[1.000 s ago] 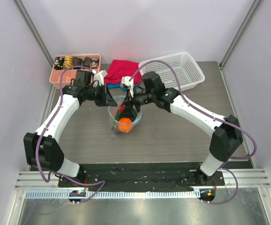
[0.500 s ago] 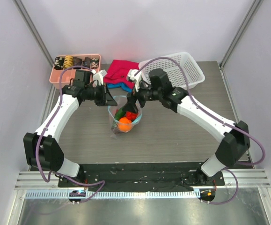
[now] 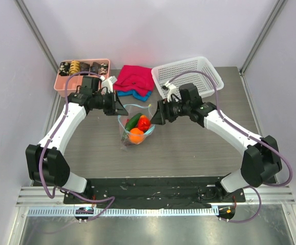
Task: Place the food in the zip-top bag and seal the zipper
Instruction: Zip the zipper food storage bag at the center of the board.
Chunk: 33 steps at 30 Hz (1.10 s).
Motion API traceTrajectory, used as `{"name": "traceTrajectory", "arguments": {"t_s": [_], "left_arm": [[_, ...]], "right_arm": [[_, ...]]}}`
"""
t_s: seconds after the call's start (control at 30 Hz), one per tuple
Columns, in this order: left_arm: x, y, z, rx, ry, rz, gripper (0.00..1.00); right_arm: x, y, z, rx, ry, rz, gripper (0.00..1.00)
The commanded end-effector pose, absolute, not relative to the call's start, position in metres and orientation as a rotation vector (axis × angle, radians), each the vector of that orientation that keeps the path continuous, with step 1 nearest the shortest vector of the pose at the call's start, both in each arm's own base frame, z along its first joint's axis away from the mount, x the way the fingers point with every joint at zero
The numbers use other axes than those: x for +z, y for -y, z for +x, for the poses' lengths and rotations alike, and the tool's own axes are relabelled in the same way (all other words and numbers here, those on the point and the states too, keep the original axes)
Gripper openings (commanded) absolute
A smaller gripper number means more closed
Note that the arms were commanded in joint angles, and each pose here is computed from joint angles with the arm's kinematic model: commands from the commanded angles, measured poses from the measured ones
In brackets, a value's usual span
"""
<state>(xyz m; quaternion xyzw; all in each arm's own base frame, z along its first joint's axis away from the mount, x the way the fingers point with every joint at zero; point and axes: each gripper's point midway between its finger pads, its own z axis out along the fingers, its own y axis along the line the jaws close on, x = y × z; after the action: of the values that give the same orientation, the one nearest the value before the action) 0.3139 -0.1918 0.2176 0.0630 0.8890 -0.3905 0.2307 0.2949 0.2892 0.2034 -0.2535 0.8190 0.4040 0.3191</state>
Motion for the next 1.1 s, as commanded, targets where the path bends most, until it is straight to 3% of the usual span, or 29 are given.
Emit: {"name": "traceTrajectory", "arguments": {"t_s": [0.0,0.1,0.13,0.2,0.23,0.33,0.47,0.7,0.93,1.07], "left_arm": [[0.232,0.193,0.321,-1.076,-2.376,0.226,0.00],[0.231,0.196,0.319,-1.086,-2.378,0.241,0.00],[0.231,0.197,0.319,-1.084,-2.377,0.253,0.00],[0.230,0.198,0.317,-1.075,-2.380,0.271,0.01],[0.230,0.198,0.317,-1.067,-2.377,0.286,0.01],[0.231,0.194,0.318,-1.019,-2.376,0.323,0.09],[0.231,0.190,0.319,-0.975,-2.370,0.375,0.28],[0.234,0.201,0.325,-0.909,-2.338,0.493,0.55],[0.234,0.231,0.315,-0.867,-2.270,0.726,0.54],[0.231,0.256,0.287,-0.987,-2.243,0.878,0.49]], "right_arm": [[0.236,-0.309,0.290,1.237,-2.028,-0.651,0.66],[0.222,-0.313,0.294,1.213,-2.052,-0.647,0.53],[0.217,-0.314,0.296,1.208,-2.066,-0.639,0.39],[0.209,-0.315,0.297,1.219,-2.103,-0.614,0.21],[0.209,-0.316,0.296,1.233,-2.110,-0.601,0.01],[0.233,-0.317,0.288,1.313,-2.056,-0.539,0.01],[0.271,-0.318,0.275,1.427,-1.939,-0.426,0.01],[0.275,-0.331,0.253,1.494,-1.929,-0.338,0.01],[0.272,-0.338,0.248,1.506,-1.946,-0.291,0.01],[0.280,-0.344,0.249,1.487,-1.909,-0.246,0.01]]}}
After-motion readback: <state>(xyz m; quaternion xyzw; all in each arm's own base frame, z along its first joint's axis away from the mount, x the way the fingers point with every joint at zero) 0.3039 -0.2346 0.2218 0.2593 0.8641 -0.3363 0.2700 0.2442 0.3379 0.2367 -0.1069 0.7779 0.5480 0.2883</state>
